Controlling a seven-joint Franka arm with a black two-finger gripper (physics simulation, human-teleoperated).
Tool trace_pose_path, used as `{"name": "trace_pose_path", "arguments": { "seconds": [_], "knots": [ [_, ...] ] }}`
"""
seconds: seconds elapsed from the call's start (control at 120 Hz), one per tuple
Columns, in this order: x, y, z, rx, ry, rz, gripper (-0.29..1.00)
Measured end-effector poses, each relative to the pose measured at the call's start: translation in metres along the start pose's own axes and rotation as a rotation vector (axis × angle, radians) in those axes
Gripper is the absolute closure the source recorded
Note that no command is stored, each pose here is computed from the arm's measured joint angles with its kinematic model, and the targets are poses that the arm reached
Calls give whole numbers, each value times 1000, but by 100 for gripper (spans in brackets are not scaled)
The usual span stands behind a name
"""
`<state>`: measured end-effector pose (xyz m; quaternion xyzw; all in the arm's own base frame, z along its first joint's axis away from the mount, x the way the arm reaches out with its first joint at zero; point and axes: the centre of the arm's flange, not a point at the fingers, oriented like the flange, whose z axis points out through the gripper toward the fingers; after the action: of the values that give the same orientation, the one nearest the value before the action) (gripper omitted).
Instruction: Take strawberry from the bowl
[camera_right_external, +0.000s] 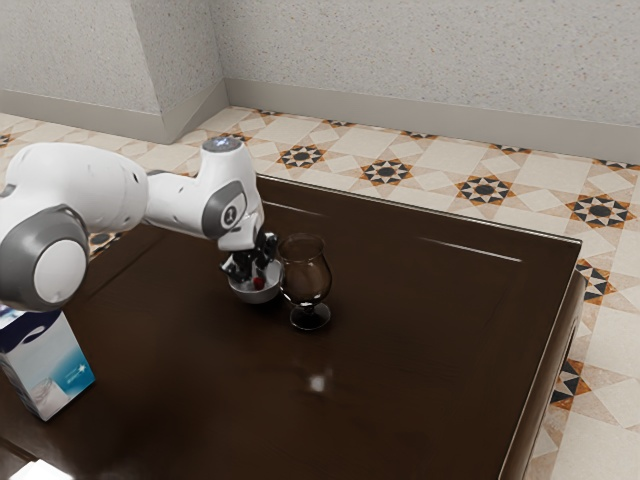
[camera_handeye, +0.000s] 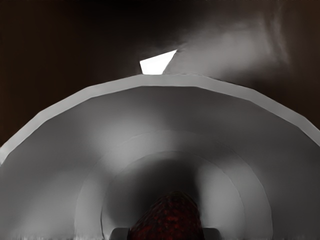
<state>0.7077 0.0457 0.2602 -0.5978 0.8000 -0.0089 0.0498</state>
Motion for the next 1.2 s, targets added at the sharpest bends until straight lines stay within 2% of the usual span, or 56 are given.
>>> {"name": "trace_pose_path", "arguments": {
  "seconds": [0.167,0.3,0.417,0.492,0.575,0.65,0.792,0.967,1.067,1.2],
  "knots": [
    [-1,-3,-21,44,-8,15,72],
    [7,-15,-81,135,-34,47,75],
    [59,-40,-147,239,-54,139,75],
    [112,-56,-161,273,-45,220,75],
    [168,-71,-150,282,-30,299,75],
    [198,-78,-135,283,-21,343,76],
    [226,-83,-79,242,5,370,76],
    [238,-83,-52,237,23,373,75],
    [242,-83,-53,241,25,376,58],
    [240,-81,-83,270,7,373,32]
  ]
}}
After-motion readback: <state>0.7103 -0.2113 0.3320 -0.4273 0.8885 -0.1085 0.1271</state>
